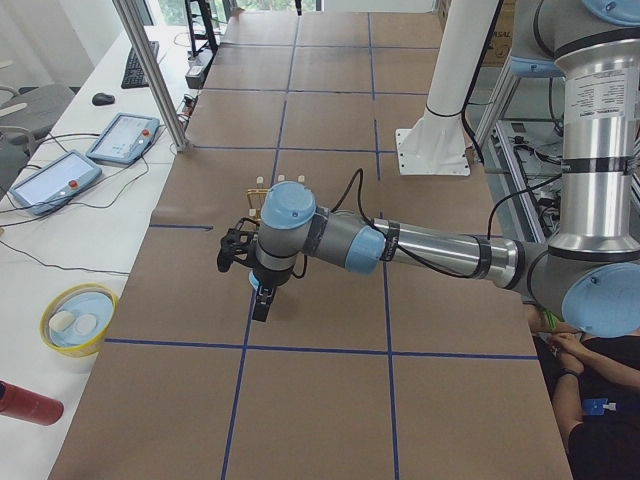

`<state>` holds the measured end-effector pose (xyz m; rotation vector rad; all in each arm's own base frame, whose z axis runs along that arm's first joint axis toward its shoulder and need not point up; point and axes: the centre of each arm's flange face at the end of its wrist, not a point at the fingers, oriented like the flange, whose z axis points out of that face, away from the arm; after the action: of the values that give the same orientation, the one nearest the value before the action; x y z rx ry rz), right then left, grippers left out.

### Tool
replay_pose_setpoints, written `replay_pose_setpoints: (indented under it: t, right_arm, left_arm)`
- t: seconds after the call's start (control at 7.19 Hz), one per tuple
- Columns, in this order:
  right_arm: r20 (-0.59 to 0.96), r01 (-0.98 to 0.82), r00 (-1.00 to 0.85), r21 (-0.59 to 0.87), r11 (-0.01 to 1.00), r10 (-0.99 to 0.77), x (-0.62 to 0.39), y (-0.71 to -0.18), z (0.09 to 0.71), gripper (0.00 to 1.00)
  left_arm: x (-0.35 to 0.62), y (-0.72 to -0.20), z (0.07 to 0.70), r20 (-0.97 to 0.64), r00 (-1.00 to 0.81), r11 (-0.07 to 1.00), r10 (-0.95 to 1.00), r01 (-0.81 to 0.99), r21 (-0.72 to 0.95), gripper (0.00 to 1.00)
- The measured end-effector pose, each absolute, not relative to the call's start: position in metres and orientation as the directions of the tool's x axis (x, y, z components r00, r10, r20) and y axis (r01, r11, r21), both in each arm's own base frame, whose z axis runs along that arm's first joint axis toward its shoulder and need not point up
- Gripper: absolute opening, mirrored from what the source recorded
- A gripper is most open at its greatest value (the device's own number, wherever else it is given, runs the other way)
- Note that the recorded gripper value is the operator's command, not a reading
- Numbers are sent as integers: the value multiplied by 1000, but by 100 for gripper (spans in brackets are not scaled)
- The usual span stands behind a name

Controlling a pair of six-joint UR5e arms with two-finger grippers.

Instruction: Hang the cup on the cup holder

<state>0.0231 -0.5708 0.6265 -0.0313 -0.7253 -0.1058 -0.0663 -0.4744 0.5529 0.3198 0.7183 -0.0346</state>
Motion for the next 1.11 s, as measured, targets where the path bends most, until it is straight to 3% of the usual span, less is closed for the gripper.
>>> replay_pose_setpoints:
  t: [0.56,1.11]
  right_arm:
    - [664,107,743,9,994,-85,24,-571,626,100]
    - [664,107,743,8,994,-86,23,-571,626,100]
  left_arm:
    - [31,-475,522,-644,765,918,14,246,312,100]
    - [134,-433,512,-676,728,856,-113,417,305,100]
